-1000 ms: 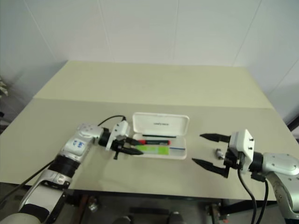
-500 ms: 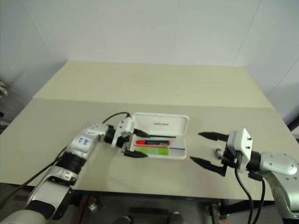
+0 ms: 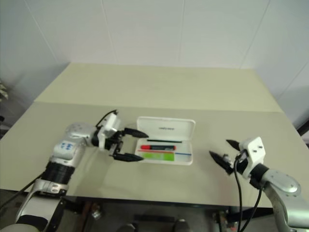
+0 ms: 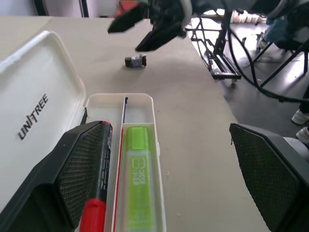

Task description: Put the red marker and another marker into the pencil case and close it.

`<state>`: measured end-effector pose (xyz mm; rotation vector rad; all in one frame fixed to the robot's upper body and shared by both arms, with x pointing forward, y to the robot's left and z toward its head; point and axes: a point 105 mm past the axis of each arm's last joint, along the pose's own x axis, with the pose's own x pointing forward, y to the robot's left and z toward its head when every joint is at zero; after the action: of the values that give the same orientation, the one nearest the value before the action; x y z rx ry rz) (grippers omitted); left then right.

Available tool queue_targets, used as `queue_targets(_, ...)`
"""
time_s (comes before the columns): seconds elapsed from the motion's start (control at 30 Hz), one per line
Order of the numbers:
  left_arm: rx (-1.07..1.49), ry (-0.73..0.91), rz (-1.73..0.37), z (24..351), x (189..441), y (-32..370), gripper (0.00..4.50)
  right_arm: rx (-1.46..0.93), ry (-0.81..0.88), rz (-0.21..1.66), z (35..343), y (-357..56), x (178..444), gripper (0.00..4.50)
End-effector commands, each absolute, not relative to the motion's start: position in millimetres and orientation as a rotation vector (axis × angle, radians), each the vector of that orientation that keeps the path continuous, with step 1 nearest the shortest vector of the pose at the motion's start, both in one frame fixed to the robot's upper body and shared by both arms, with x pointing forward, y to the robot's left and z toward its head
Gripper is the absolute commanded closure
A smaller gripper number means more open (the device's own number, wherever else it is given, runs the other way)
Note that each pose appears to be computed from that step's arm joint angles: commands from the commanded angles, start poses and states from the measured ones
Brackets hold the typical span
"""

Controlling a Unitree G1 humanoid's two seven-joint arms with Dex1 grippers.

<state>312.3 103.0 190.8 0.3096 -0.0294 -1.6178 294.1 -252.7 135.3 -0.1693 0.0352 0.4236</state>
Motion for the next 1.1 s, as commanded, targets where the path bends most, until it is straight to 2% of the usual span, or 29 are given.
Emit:
queue_targets(0.03, 0.317, -0.064, -1.608, 203.4, 303.1, 113.3, 0.03, -0.166, 0.026, 0.313, 133.6, -267.3, 293.9, 0.0)
queue_targets(0.43, 0.357, -0.113, -1.565, 219.3, 301.7, 126.8, 0.03, -0.093, 0.087, 0.213, 98.5, -267.1, 290.0, 0.0)
queue_targets(0.63, 0.344, -0.155, -1.561, 231.2, 301.3, 129.9, 0.0, -0.067, 0.088, 0.189, 93.0, -266.2, 288.2, 1.9)
queue_targets(0.83, 0.354, -0.165, -1.555, 233.4, 304.0, 129.6, 0.0, -0.064, 0.069, 0.211, 94.2, -261.7, 291.0, 4.07)
queue_targets(1.0, 0.359, -0.165, -1.555, 232.1, 305.2, 129.1, 0.0, -0.139, 0.015, 0.349, 115.6, -252.6, 298.8, 4.11)
queue_targets(1.1, 0.362, -0.163, -1.556, 230.6, 305.4, 129.6, 0.0, -0.249, -0.02, 0.552, 130.5, -235.0, 301.4, 4.11)
